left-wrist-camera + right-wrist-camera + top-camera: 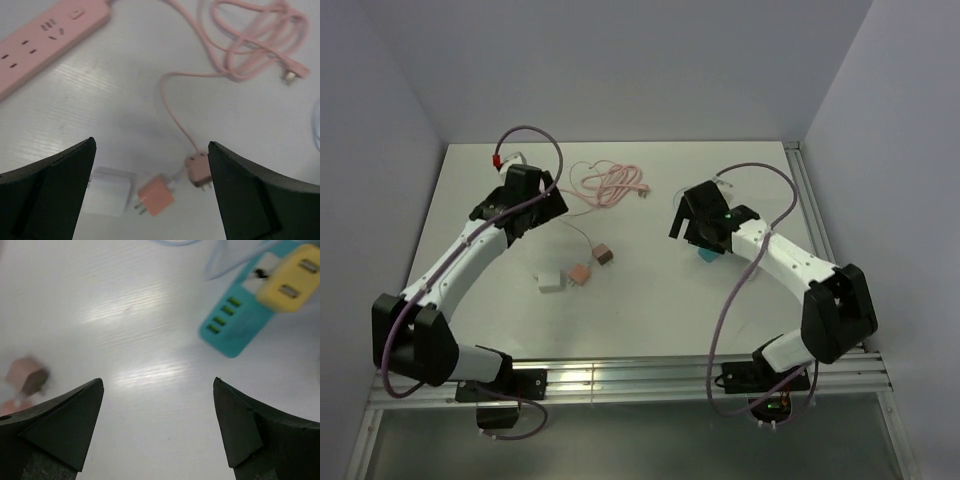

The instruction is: Insert the plug

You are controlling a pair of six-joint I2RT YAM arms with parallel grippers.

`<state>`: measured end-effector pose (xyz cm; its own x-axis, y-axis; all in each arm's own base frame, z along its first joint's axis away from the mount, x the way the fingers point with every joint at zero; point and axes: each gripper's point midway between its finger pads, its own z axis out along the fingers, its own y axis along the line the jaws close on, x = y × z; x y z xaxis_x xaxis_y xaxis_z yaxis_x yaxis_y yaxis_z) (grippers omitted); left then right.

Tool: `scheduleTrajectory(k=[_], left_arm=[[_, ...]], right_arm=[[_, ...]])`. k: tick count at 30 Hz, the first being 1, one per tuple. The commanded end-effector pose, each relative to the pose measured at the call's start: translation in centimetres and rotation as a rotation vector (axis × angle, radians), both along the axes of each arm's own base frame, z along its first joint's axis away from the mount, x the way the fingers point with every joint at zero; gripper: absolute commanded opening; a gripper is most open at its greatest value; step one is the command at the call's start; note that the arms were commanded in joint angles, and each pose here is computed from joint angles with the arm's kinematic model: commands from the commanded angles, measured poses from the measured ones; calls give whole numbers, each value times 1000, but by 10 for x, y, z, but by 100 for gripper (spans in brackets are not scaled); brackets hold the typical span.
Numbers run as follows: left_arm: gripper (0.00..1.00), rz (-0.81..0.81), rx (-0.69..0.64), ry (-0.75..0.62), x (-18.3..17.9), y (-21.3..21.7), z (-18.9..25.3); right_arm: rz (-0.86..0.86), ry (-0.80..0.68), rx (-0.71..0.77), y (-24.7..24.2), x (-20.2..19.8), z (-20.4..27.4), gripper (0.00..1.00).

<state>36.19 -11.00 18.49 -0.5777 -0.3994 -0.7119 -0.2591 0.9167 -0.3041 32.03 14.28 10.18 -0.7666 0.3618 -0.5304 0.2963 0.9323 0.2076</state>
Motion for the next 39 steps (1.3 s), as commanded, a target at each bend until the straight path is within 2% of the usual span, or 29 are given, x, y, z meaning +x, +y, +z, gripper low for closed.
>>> scheduleTrajectory(k=[1, 3, 4, 5, 7, 10, 13, 15, 19, 21, 22, 24, 26, 29, 30, 32, 33, 36, 39], left_arm=[[99, 108, 53, 88, 15, 38, -15], [99, 160, 92, 92, 29, 64, -15], [100, 177, 185, 113, 35, 82, -24], [99, 176, 223, 114, 40, 90, -26], [100, 106, 309, 119, 47, 95, -31], [100, 78, 463, 83, 53, 113, -36], [100, 66, 567, 162, 53, 134, -53], [100, -11, 531, 181, 59, 138, -62], [100, -91, 470, 263, 63, 154, -90], [99, -146, 451, 256, 66, 150, -97], [100, -156, 449, 274, 67, 149, -107], [99, -124, 521, 325, 66, 179, -114], [99, -151, 526, 320, 69, 179, -119], [99, -235, 432, 357, 70, 163, -137], [98, -254, 373, 418, 61, 155, -152], [92, -202, 295, 440, 62, 147, -156], [81, -155, 221, 498, 52, 140, -167], [65, -113, 69, 546, 39, 118, -176], [59, -47, 21, 542, 23, 99, -177]], right_arm=[[151, -40, 55, 30, -23, 15, 96], [313, -66, 165, 73, -42, 19, 96], [355, -65, 181, 80, -53, 17, 98], [425, -62, 188, 96, -67, 17, 98], [520, -36, 165, 109, -83, 17, 98], [678, 5, 237, 128, -113, 15, 95], [744, -62, 321, 132, -125, 24, 95], [794, -114, 363, 136, -130, 35, 95], [838, -114, 381, 133, -141, 34, 96], [834, -101, 378, 130, -144, 32, 96], [834, -98, 375, 128, -144, 30, 100], [830, -88, 381, 126, -147, 26, 100], [837, -95, 382, 124, -148, 26, 100], [820, -115, 354, 118, -145, 28, 99], [791, -120, 318, 113, -140, 25, 99], [782, -135, 292, 111, -133, 29, 96], [767, -139, 267, 110, -128, 31, 96], [742, -137, 241, 108, -119, 31, 97], [724, -117, 233, 107, -113, 26, 98]])
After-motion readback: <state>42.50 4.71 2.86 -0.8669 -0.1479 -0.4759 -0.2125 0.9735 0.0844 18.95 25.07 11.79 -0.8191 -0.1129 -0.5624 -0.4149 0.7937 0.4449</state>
